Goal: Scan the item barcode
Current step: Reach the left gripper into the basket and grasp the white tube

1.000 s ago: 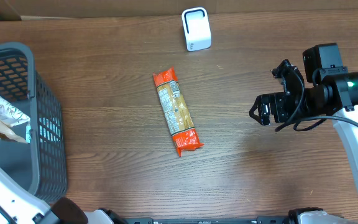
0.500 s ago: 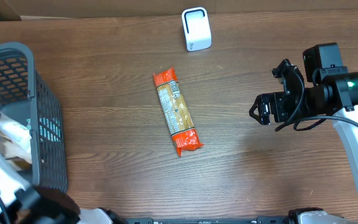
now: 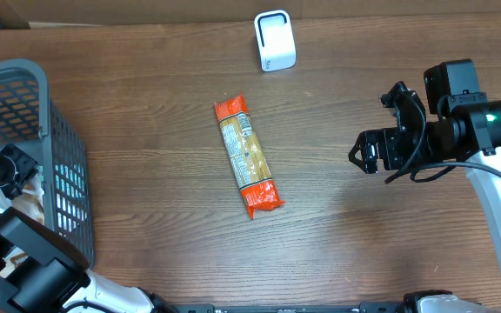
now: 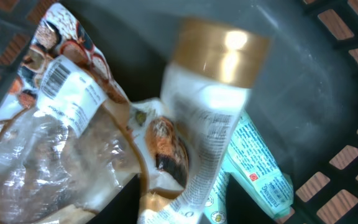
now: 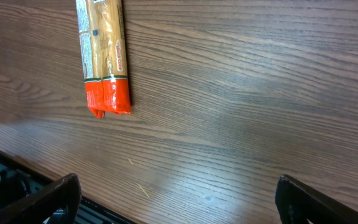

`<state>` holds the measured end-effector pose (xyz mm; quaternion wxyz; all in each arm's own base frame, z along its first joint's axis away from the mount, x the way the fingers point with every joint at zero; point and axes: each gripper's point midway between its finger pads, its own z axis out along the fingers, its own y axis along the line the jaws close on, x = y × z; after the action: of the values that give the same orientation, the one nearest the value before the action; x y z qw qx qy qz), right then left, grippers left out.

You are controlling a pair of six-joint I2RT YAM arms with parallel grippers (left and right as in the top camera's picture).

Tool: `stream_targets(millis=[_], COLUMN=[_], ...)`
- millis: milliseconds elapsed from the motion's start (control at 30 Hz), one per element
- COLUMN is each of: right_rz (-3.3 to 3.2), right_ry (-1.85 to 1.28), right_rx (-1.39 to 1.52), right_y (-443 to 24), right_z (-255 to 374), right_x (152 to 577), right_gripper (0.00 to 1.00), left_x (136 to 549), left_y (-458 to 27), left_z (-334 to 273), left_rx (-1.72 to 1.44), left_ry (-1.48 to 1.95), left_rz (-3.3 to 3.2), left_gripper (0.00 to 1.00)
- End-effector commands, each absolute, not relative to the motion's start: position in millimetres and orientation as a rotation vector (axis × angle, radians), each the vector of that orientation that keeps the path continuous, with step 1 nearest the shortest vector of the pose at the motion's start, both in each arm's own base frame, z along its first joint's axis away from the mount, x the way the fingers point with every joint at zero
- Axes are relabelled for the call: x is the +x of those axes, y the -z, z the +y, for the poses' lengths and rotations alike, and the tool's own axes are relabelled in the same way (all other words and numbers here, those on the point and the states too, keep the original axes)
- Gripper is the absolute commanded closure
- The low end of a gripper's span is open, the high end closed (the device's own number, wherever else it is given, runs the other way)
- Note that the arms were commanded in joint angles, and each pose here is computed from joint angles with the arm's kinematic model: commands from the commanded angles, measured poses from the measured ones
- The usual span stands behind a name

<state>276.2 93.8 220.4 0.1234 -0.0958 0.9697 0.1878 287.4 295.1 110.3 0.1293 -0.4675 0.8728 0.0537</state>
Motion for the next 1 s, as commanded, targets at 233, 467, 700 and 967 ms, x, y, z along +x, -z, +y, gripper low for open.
stream_targets(millis=[233, 467, 700, 967], right_rz=[2.799, 2.797, 2.791, 2.791], right_ry=[-0.548, -0.547, -0.547, -0.547], right_rx=[-0.288, -0.288, -0.290, -0.290], right_y=[-228.2, -228.3, -228.8, -228.8], right_z=[95.9, 95.9, 96.2, 96.2], right_x=[279.7, 279.9, 281.6, 281.6], right_gripper=[0.00, 0.00, 0.00, 0.00], left_x=[300.0, 316.7, 326.3, 327.6], left_y=[-113.9, -108.0, -111.7, -112.3], left_z=[285.0, 266.3, 263.7, 264.5], left_rx=[-1.216, -0.981, -0.893, -0.890], left_ry=[-0.059, 0.101, 0.140, 0.138], left_rz=[2.567, 2.610, 2.593, 2.587], left_gripper=[0.41, 0.43, 0.42, 0.41])
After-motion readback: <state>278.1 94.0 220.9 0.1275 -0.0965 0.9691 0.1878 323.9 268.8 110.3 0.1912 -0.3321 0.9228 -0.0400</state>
